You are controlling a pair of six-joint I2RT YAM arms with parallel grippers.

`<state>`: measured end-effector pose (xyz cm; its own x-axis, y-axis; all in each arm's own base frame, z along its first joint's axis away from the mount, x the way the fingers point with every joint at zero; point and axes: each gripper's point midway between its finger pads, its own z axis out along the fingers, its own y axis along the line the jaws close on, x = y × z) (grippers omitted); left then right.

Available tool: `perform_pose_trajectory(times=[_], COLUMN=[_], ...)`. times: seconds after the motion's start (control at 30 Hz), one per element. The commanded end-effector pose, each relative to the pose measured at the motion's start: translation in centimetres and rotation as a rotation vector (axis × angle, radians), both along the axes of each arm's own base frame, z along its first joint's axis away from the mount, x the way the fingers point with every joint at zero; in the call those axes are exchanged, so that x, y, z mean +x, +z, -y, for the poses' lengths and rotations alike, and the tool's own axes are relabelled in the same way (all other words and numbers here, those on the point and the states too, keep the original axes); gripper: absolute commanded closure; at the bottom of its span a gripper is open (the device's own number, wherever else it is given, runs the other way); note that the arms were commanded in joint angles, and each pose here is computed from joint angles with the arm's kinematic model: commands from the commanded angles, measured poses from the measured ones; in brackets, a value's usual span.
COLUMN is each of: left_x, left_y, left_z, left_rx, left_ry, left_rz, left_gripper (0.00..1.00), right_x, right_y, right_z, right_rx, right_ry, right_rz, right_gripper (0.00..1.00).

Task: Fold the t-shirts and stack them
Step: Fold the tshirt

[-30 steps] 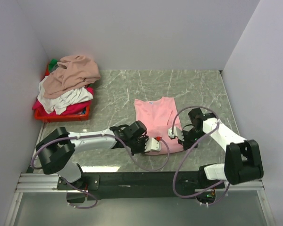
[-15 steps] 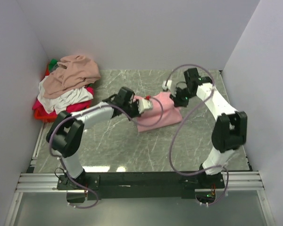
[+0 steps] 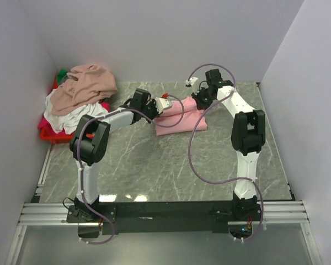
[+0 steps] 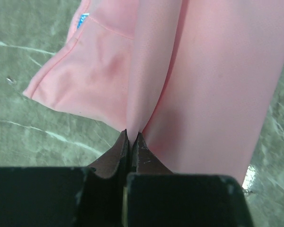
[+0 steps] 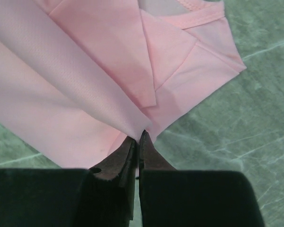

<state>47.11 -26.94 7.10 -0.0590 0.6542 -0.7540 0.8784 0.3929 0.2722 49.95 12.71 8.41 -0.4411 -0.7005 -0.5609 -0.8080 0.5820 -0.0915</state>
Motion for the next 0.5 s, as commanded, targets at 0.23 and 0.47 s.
perform_pose_trajectory(times=[0.23,0.47], left_x=[5.2,9.6], left_y=[8.0,9.6], left_z=[0.3,-0.6], left_rx=[-0.108,-0.145], left_ry=[0.071,0.193], left_rz=[0.325,0.439], left_gripper=[1.00,1.00], right_x=[3.6,7.1], right_y=[7.0,5.9], right_z=[0.9,0.8], right_rx=[0.060,0.081], right_ry=[-0.117,-0.193], right_rz=[0.254,0.298], right_gripper=[1.00,1.00])
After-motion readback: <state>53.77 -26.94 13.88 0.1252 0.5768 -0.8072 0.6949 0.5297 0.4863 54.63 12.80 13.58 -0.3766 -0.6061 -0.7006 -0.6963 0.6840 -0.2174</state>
